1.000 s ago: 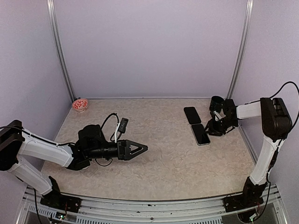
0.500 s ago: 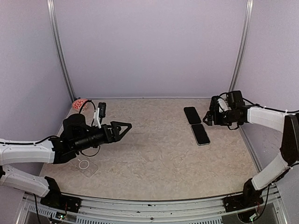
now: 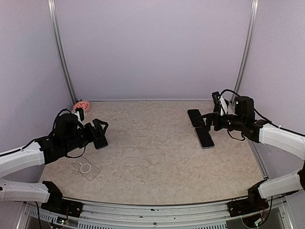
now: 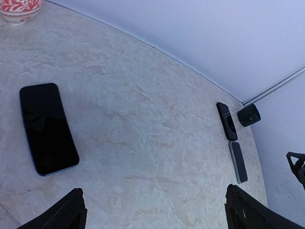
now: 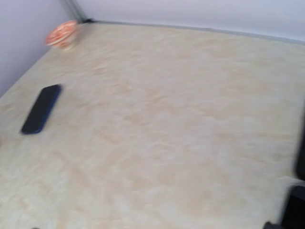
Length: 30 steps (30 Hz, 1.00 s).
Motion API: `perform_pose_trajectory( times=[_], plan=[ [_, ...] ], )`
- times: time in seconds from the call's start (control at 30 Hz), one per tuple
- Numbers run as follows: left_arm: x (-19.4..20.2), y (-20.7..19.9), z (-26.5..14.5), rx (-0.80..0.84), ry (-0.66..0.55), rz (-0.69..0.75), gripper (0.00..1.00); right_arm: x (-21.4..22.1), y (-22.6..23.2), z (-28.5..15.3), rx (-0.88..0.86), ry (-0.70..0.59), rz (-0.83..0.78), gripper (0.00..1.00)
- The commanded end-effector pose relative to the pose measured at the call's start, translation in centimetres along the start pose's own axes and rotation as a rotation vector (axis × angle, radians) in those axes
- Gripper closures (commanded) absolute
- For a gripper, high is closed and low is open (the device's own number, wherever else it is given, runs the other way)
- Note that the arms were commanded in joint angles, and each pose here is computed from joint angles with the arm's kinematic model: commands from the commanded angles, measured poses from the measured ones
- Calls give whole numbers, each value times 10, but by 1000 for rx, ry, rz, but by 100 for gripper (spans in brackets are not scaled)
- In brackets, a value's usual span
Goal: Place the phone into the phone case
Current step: Pick up the phone case from the center of the board.
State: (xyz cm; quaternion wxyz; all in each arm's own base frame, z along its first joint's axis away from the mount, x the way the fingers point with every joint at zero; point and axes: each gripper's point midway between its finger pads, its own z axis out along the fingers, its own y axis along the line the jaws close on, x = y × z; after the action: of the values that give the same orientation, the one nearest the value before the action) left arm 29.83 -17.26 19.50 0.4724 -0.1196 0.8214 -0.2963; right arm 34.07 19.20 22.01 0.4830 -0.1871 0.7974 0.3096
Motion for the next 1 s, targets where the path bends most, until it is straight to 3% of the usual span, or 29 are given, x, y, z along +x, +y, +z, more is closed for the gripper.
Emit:
perform_pose_trajectory(
  times=[0.0,0.13,0.3,0.47,0.63,0.97],
  plan=[
    [3,45,-4,-169,16,-56,1,4,23,11,-67,10,-15,1],
    [6,76,-10,-300,28,-80,1,11,32,21,-58,45,-22,1],
    [4,117,-32,-555,27,1,1,13,46,29,-70,60,-38,1],
    [8,147,-42,-684,41,40,5,11,57,38,-91,61,-43,1],
    [31,159,-42,-699,107,-43,7,14,62,44,-101,84,-52,1],
    [75,151,-23,-567,239,-85,13,29,61,50,-118,117,-42,1]
  ],
)
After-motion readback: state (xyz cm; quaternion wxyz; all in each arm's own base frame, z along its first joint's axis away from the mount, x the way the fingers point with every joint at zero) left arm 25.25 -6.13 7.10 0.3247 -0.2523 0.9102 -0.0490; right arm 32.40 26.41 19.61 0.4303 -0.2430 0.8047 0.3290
